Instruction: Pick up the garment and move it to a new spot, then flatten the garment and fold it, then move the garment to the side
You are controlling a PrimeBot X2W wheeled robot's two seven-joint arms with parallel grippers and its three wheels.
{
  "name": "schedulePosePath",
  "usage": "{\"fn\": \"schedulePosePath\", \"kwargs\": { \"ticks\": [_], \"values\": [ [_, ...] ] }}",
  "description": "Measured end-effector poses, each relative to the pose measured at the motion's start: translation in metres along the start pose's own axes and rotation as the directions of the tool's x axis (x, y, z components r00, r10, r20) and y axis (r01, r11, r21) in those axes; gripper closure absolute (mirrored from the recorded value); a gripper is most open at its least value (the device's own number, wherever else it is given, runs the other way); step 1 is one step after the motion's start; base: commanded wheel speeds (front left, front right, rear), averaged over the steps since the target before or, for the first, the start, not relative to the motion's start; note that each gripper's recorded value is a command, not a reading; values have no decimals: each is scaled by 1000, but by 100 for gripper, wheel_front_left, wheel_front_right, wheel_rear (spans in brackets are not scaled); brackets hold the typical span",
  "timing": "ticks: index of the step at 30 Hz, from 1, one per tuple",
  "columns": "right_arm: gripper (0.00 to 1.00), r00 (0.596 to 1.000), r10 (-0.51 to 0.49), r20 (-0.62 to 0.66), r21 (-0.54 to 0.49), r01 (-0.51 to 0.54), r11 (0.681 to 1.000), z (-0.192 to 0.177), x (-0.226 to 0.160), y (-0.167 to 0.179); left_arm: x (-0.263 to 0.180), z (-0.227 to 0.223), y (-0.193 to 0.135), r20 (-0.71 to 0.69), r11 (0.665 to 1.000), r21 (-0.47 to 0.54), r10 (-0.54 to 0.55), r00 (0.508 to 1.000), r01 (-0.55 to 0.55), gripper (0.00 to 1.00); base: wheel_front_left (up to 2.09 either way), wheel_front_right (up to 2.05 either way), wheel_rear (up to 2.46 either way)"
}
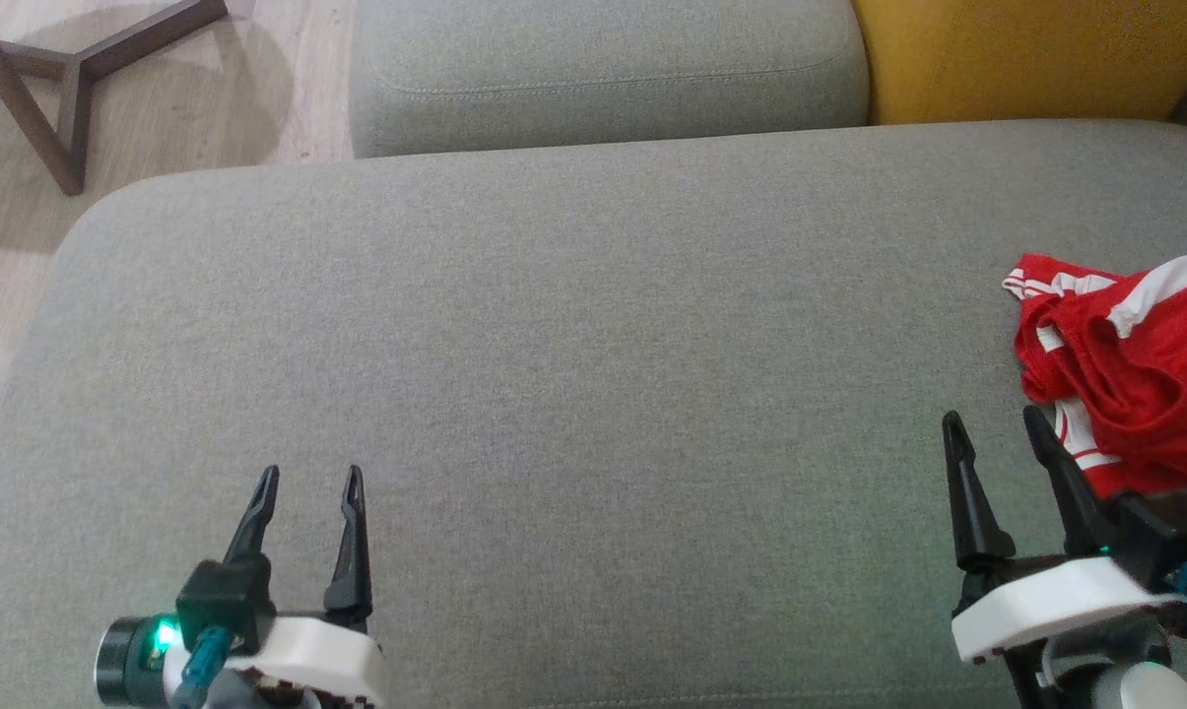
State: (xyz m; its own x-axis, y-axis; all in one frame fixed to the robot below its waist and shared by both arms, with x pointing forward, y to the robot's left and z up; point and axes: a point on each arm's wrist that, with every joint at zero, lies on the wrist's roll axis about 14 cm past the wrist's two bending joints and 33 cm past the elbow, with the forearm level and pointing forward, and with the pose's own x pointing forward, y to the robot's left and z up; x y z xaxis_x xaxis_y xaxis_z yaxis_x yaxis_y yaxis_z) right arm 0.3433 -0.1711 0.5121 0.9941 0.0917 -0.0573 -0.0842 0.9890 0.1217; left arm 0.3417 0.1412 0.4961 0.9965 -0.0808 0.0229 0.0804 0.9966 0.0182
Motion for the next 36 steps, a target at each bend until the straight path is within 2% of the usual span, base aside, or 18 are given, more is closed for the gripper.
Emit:
{"fn": "schedulePosePath", "kwargs": {
  "ticks": [5, 6, 13, 26, 36],
  "values": [
    [0, 1000, -2, -1, 2, 2, 1000, 0, 0, -1, 0, -1, 0, -4, 1000, 3, -3, 1000, 3, 0, 0, 0, 0],
    [100, 1000, -2, -1, 9, 2, 1000, 0, 0, -1, 0, -1, 0, -5, 1000, 5, -1, 1000, 1, 100, 0, 0, 0],
    [100, 993, -15, -114, 36, 19, 999, -38, -9, -4, -17, -36, -3, -120, 1000, -17, 6, 993, -8, 100, 0, 0, 0],
    [100, 993, -13, -115, 194, 35, 980, -42, -9, -4, -17, -46, 3, -187, 985, -164, 24, 982, -55, 100, 0, 0, 0],
    [100, 994, -15, -110, 308, 48, 950, -43, -7, -5, -12, -49, 9, -218, 955, -278, 36, 975, -97, 100, 0, 0, 0]
  ]
}}
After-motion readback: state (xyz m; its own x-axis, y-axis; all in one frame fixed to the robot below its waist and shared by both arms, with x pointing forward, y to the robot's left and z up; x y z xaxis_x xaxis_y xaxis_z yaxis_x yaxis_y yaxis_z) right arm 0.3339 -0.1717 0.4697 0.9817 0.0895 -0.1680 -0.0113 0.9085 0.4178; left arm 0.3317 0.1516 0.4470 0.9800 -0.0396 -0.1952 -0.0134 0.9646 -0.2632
